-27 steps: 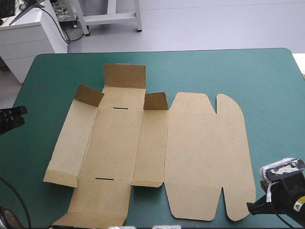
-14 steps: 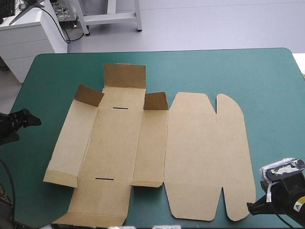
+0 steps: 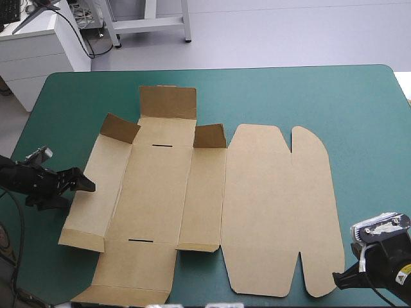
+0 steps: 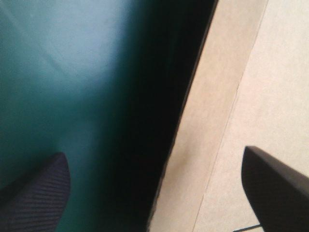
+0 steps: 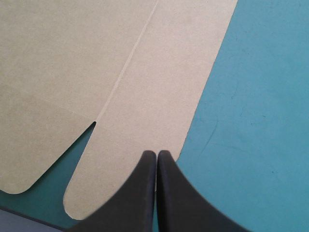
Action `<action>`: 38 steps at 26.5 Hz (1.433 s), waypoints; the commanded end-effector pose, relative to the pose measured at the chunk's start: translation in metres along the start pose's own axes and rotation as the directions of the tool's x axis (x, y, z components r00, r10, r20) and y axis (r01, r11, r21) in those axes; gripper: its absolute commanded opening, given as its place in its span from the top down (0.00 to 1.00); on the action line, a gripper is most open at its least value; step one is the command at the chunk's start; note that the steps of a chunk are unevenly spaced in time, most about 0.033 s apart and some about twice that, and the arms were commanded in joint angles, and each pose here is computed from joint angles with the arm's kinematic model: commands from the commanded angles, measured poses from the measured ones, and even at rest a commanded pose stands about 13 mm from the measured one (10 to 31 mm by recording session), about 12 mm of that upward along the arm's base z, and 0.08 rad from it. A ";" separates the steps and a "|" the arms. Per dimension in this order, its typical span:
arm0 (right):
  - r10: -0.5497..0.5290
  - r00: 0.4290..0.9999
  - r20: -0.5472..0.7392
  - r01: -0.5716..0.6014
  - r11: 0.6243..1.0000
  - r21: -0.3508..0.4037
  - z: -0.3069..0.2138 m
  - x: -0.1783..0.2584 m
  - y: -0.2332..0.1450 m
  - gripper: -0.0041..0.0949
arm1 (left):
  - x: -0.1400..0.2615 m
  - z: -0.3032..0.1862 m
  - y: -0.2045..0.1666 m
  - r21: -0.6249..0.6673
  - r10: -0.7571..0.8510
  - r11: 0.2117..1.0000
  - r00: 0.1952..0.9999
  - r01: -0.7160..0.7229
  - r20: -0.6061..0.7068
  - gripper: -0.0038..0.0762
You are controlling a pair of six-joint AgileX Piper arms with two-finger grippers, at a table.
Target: Fold the box
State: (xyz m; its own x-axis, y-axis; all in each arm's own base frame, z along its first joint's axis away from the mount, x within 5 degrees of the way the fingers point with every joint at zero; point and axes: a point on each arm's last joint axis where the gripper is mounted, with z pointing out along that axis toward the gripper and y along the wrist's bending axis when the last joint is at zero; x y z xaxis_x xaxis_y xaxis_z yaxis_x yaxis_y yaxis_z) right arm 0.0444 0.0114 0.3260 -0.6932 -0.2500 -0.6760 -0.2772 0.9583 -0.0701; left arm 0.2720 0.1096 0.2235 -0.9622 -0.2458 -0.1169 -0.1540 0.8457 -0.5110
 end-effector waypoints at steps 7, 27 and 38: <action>-0.006 0.999 0.052 0.005 1.000 0.018 -0.004 -0.008 -0.002 0.97 | 0.022 0.023 -0.037 0.106 0.076 0.993 0.985 -0.060 -0.156 0.11; -0.008 0.999 0.052 0.007 1.000 0.016 -0.004 -0.008 -0.002 0.97 | 0.029 0.035 -0.048 0.168 0.067 0.985 0.982 -0.037 -0.176 0.96; -0.034 0.998 0.052 0.032 0.999 0.026 -0.004 -0.008 -0.002 0.97 | 0.012 0.006 -0.077 0.192 0.247 0.951 0.969 -0.240 -0.010 0.96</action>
State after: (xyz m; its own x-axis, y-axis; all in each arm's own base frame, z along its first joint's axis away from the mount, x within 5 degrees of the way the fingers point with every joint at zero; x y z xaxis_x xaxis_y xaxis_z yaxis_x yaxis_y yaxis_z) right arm 0.0442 0.0113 0.3259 -0.6887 -0.2713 -0.6724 -0.2922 0.9526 -0.0850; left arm 0.2722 0.0528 0.2172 -0.9900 -0.0630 -0.1260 0.0207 0.8196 -0.5725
